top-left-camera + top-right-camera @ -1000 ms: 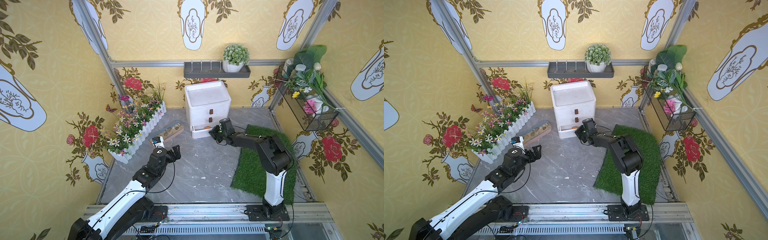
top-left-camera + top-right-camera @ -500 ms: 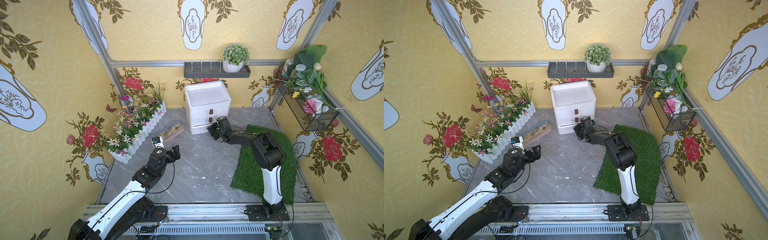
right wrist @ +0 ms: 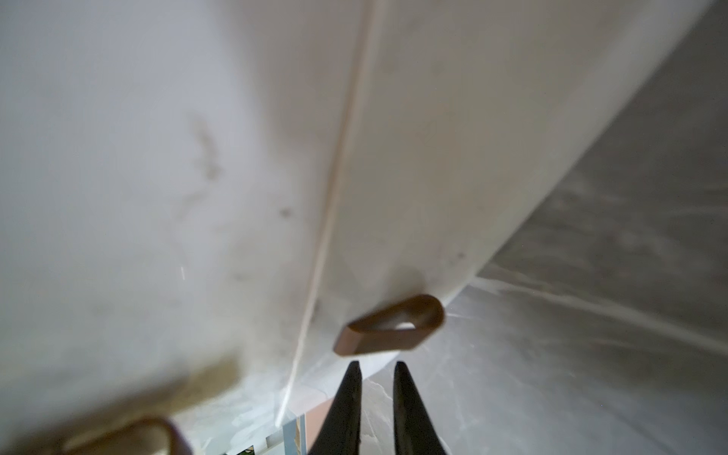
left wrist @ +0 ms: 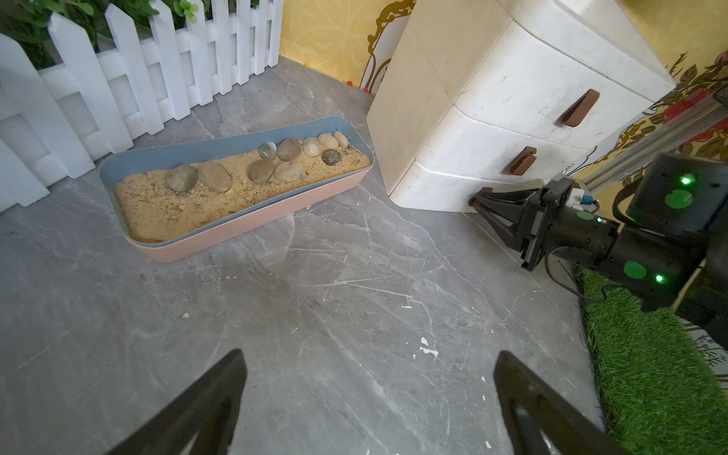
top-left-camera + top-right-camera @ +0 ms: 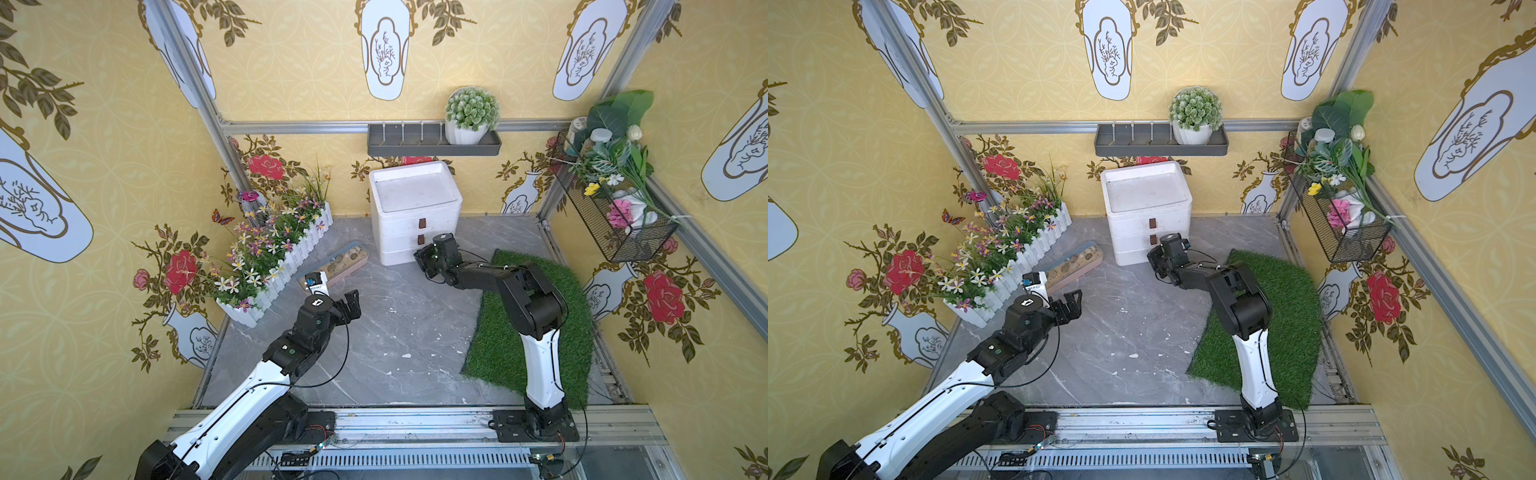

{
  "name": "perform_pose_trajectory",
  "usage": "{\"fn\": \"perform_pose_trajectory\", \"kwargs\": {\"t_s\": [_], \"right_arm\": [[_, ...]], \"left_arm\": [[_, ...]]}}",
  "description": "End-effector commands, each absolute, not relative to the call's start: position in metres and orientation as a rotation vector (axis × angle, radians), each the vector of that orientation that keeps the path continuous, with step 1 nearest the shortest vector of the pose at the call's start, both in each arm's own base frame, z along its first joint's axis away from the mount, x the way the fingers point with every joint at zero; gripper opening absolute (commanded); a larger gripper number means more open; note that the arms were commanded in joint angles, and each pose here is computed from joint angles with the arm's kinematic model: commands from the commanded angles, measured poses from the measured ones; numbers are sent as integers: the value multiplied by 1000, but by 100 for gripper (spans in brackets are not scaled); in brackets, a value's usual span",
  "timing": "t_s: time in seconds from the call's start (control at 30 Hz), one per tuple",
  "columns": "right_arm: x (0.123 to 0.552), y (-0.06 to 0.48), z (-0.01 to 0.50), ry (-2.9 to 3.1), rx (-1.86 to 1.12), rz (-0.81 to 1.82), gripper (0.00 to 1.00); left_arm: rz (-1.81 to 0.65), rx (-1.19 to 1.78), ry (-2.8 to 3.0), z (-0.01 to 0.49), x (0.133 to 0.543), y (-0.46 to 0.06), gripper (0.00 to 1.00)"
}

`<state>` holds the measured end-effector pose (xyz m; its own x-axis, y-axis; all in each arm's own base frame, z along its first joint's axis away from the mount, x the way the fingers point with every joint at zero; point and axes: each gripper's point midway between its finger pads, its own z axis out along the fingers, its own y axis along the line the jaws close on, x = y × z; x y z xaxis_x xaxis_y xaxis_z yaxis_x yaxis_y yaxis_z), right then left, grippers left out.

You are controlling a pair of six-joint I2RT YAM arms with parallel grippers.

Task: Put the paint cans in the drawer according to color
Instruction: Close the drawer of the storage box, then reset both arms

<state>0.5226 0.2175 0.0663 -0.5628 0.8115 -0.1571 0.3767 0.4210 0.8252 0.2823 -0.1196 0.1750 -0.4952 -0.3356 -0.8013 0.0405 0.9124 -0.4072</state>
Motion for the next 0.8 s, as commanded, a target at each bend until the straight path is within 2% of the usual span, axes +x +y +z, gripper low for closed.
{"fn": "perform_pose_trajectory", "kwargs": {"t_s": [0.0, 0.1, 0.23, 0.33, 0.4, 0.43, 0.57, 0.77], "right_arm": [[502, 214, 102, 2118, 798, 1044, 19], [457, 197, 125, 2181, 614, 951, 24], [396, 154, 162, 2219, 409, 697, 44], [360, 103, 183, 2181, 363, 470, 66], [341, 65, 199, 2115, 376, 324, 90], [332, 43, 206, 2071, 391, 232, 98], [309, -26, 204, 1964, 496, -11, 97], [301, -85, 144, 1900, 625, -168, 97]], "left_arm": [[-438, -197, 2034, 175, 281, -116, 100], [-419, -199, 1992, 178, 281, -111, 100], [-350, -200, 1926, 182, 283, -98, 100], [-281, -178, 1875, 186, 286, -90, 100], [-230, -172, 1842, 190, 289, -84, 100], [-202, -166, 1827, 192, 290, -81, 100], [-70, -155, 1762, 193, 299, -60, 100], [42, -194, 1749, 173, 312, -22, 100]]}}
